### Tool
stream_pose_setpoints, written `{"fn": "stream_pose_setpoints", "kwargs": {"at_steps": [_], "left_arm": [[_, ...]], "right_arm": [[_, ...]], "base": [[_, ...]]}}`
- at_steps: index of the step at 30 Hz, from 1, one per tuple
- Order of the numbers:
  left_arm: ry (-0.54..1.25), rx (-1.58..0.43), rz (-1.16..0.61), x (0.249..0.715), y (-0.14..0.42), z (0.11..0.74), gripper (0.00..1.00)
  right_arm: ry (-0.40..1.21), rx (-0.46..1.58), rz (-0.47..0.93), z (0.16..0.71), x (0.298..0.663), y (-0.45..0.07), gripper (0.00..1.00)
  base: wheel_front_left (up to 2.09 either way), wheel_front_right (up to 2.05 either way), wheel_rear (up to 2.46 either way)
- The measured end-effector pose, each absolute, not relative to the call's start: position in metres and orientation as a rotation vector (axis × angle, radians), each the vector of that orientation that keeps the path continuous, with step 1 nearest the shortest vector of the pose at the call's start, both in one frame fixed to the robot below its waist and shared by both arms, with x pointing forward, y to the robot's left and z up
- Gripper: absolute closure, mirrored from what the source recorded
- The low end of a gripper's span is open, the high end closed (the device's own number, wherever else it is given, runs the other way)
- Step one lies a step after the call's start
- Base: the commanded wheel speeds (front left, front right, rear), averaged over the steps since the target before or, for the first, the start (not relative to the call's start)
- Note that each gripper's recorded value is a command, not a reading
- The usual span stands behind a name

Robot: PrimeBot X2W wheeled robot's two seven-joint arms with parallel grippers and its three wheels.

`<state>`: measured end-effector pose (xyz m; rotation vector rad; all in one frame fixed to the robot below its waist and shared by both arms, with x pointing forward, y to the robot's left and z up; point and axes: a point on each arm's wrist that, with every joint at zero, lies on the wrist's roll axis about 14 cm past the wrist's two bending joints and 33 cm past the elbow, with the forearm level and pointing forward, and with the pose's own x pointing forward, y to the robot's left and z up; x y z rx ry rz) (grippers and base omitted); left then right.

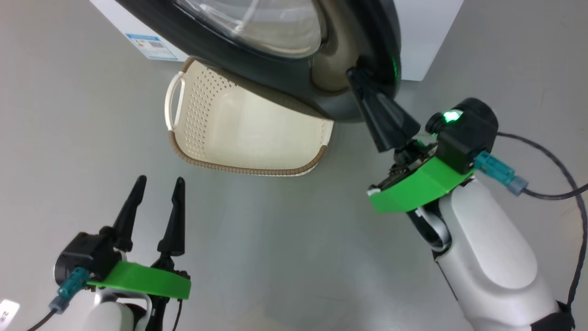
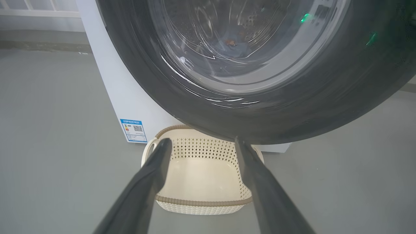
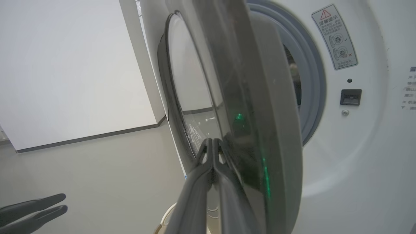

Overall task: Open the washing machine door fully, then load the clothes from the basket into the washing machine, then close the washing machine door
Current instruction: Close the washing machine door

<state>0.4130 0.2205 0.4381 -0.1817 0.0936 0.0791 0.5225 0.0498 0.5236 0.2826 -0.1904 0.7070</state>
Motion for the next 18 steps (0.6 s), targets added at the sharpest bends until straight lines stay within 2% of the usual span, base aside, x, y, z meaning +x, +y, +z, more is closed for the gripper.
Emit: {"fn": "stream_pose_setpoints", "kwargs": {"at_steps": [18], "left_arm": [[0.138,-0.202,0.051,0.435,0.212,0.415,0.0]], "right_arm": [[-0.299,0.316,0.57,0.543,0.604,0.024,1.0]], "base": [[0.0,0.0,0.0]]}}
